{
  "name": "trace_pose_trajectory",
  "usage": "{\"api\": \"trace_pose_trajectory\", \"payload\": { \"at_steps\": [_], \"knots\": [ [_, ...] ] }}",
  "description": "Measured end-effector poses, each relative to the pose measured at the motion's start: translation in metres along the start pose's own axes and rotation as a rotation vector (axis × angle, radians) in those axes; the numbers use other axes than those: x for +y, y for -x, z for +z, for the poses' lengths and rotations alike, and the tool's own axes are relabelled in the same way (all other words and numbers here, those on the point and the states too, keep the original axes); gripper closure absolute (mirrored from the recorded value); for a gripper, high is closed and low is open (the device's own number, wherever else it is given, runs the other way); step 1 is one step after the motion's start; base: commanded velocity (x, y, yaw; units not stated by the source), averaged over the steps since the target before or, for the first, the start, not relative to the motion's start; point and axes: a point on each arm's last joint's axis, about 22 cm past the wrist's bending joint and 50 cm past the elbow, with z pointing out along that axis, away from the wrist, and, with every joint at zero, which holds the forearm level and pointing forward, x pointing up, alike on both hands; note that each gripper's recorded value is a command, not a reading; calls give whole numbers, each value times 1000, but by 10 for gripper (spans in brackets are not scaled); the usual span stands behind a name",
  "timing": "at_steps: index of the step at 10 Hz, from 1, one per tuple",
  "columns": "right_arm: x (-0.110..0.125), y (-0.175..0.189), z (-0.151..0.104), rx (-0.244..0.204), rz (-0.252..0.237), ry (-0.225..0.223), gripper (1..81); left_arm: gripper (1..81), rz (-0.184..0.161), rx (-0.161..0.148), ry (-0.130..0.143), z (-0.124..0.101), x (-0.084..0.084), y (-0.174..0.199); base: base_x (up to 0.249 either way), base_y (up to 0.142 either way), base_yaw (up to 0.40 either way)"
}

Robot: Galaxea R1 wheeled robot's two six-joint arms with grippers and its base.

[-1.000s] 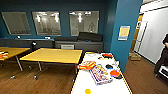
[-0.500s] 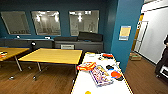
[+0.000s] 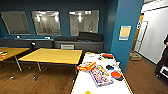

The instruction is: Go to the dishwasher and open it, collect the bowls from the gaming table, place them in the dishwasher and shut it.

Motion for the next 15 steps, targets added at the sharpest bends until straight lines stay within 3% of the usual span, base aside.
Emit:
{"api": "trace_pose_trajectory", "payload": {
  "at_steps": [2, 4, 5, 7, 10, 15],
  "knots": [
    [-6, -9, -21, 22, 26, -62, 10, 10, -5, 2, 38, -6, 5, -1, 0, 0, 0],
    [17, -30, -68, 70, 58, -90, 10, 10, -8, 11, 91, -18, 13, -3, 0, 0, 0],
    [34, -34, -93, 89, 72, -85, 10, 10, -13, 18, 98, -25, 7, -5, 0, 0, 0],
    [50, -36, -133, 115, 102, -91, 10, 10, -19, 26, 84, -34, -11, -6, 0, 0, 0],
    [90, -53, -220, 192, 188, -63, 10, 10, -22, 31, 120, -28, 14, -8, 0, 0, 0],
    [130, -105, -350, 360, 378, -27, 10, 10, -22, 32, 123, -27, 17, -8, 0, 0, 0]
  ]
}}
